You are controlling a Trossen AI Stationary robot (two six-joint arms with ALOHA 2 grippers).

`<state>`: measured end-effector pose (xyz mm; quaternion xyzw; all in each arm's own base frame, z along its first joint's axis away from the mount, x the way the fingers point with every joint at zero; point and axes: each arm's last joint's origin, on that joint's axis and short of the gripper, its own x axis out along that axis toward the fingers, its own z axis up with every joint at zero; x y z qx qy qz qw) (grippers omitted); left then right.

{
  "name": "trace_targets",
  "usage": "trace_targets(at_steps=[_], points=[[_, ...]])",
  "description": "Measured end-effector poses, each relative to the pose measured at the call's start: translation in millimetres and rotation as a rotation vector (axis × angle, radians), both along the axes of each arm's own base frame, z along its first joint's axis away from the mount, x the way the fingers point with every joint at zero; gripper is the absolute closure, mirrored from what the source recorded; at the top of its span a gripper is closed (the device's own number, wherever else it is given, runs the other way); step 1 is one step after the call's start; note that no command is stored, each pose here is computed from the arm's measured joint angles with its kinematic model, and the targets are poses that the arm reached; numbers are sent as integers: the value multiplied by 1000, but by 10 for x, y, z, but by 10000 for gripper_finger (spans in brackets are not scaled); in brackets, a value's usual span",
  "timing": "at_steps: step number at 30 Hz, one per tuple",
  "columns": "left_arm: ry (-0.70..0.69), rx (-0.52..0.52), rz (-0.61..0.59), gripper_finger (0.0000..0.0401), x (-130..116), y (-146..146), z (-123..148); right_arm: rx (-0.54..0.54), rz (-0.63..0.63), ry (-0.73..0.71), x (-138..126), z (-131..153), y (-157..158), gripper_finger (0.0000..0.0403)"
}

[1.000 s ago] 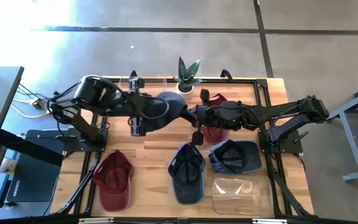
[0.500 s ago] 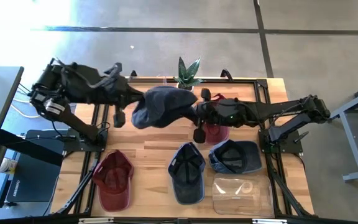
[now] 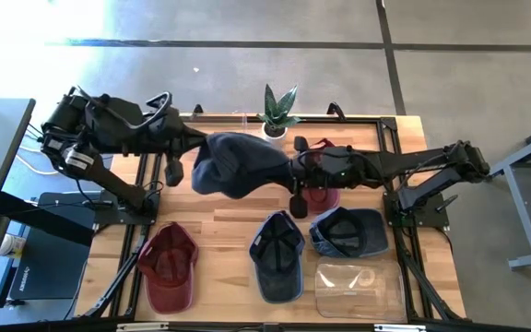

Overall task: Pick & Place hat
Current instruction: Put the left blue cap into the top transparent bin

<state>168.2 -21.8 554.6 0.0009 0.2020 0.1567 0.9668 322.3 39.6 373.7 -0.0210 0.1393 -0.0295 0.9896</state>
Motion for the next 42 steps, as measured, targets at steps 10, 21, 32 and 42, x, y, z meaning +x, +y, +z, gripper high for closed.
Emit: trace_targets(at_steps=[10,21,32,42], points=[[104,138,188,400,239,1,-134,193,9,-14,4,-4,53,376],[261,316,315,400,560,-30,-343,367,-91,71,-26,-95,35,385],[266,315,237,400,601,-47,-333,334,-110,101,-36,-130,18,384],[248,229,145,401,596,-69,-323,375,-176,303,-102,-316,-227,264]])
